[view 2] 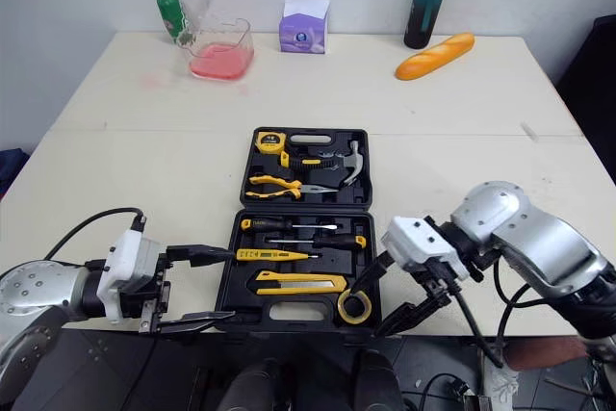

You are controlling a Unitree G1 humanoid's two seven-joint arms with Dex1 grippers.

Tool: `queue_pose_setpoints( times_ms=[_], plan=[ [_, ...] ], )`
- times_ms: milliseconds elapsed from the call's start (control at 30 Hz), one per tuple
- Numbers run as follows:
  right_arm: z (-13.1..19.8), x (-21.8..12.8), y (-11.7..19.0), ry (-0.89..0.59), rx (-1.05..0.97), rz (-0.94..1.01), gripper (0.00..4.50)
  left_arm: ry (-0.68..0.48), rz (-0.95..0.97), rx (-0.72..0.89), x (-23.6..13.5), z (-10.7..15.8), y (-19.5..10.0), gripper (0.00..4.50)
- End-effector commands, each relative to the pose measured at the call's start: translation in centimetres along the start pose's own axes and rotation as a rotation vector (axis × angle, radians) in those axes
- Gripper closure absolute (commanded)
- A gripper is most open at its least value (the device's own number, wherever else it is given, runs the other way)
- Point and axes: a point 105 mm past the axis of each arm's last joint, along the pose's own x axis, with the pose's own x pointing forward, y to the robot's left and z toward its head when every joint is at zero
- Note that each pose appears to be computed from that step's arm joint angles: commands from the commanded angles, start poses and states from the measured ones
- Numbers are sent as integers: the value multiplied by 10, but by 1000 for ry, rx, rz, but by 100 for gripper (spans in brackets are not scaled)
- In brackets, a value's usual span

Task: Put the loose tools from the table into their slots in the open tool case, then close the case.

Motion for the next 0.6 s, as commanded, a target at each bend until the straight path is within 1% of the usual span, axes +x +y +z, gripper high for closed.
queue_pose_setpoints(
  times_ms=[33, 100, 133, 167, 200, 233, 267, 300, 400, 500, 600],
  plan=[
    [-1, -5, -2, -43, -95, -81, 142, -20, 26, 22, -6, 6, 5, 0],
    [0, -2, -1, -110, -61, -114, 194, -20, 30, 26, -7, 6, 7, 0],
    [-1, 1, -4, -132, -65, -143, 231, -21, 33, 31, -7, 7, 9, 0],
    [-6, 5, -3, -149, -36, -149, 278, -22, 33, 36, -7, 7, 10, 0],
    [-10, 9, -1, -146, -44, -146, 333, -22, 32, 41, -7, 7, 11, 0],
    [-13, 12, -1, -145, -54, -148, 379, -23, 30, 44, -7, 8, 12, 0],
    [-15, 17, 0, -151, -57, -142, 436, -23, 24, 45, -7, 8, 12, 0],
    [-17, 22, -1, -161, -73, -146, 444, -22, 16, 47, -7, 8, 11, 0],
    [-22, 33, -3, -181, -77, -164, 444, -23, -11, 48, -6, 9, 9, 0],
    [-37, 45, -3, -163, -35, -181, 444, -32, -27, 45, -4, 11, 5, 0],
    [-46, 49, -6, -157, -2, -198, 444, -33, -33, 42, -3, 10, 1, 0]
  ],
)
